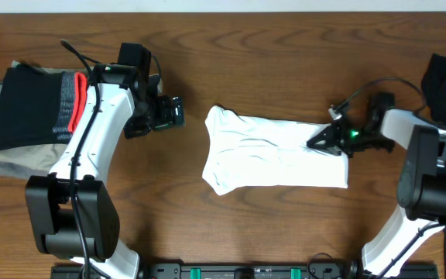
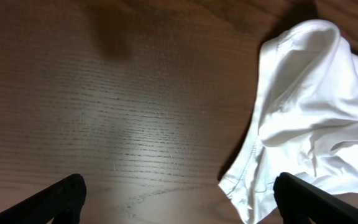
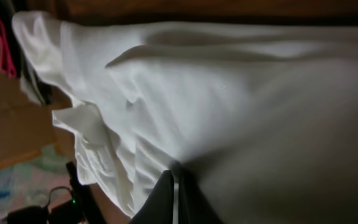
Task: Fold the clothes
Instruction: 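Raise the right gripper and withdraw it to the upper right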
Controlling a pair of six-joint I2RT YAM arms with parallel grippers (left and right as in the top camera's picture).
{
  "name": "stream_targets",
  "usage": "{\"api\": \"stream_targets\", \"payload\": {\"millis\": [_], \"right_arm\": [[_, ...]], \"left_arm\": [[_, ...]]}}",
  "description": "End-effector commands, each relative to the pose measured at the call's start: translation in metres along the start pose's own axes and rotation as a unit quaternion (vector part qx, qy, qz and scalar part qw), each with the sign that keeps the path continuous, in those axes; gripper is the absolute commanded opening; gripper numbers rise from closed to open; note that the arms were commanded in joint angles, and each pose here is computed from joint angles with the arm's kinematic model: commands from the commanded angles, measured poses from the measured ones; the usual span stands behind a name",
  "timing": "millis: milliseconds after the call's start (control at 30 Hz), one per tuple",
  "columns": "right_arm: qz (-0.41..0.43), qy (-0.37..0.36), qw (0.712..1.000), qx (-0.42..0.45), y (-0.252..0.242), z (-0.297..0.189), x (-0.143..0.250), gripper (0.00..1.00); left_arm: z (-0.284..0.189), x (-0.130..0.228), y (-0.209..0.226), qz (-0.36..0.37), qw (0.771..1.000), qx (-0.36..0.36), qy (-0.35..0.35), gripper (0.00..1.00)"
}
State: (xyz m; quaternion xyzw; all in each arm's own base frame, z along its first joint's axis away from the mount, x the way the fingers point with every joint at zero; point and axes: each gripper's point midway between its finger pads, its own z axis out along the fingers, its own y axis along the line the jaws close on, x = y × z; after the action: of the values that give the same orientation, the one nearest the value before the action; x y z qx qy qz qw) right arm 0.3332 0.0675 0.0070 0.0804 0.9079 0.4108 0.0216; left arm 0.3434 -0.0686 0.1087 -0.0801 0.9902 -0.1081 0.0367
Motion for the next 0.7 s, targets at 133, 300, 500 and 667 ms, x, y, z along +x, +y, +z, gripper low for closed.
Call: {"api": "stream_targets", "payload": {"millis": [133,300,500,667], "right_arm": [[-0.035,-0.118,0.982,0.145,0.030,-0.111,-0.038,0.29],[-0.073,-0.171,0.970,0.157,0.077,-0.156,-0.032,0.99],[-0.071,-0.185,0.967,0.157,0.092,-0.169,-0.019,0.99],[-0.058,-0.179,0.970,0.156,0.092,-0.167,-0.015,0.99]], "left_arm": [[-0.001,0.002,0.004,0.002,1.000,-0.006,-0.002,0.98],[-0.001,-0.006,0.001,0.005,1.000,-0.001,-0.018,0.98],[0.007,-0.005,-0.010,0.016,0.999,0.032,-0.003,0.98],[0.027,-0.003,-0.028,0.039,0.995,0.094,0.025,0.98]]}}
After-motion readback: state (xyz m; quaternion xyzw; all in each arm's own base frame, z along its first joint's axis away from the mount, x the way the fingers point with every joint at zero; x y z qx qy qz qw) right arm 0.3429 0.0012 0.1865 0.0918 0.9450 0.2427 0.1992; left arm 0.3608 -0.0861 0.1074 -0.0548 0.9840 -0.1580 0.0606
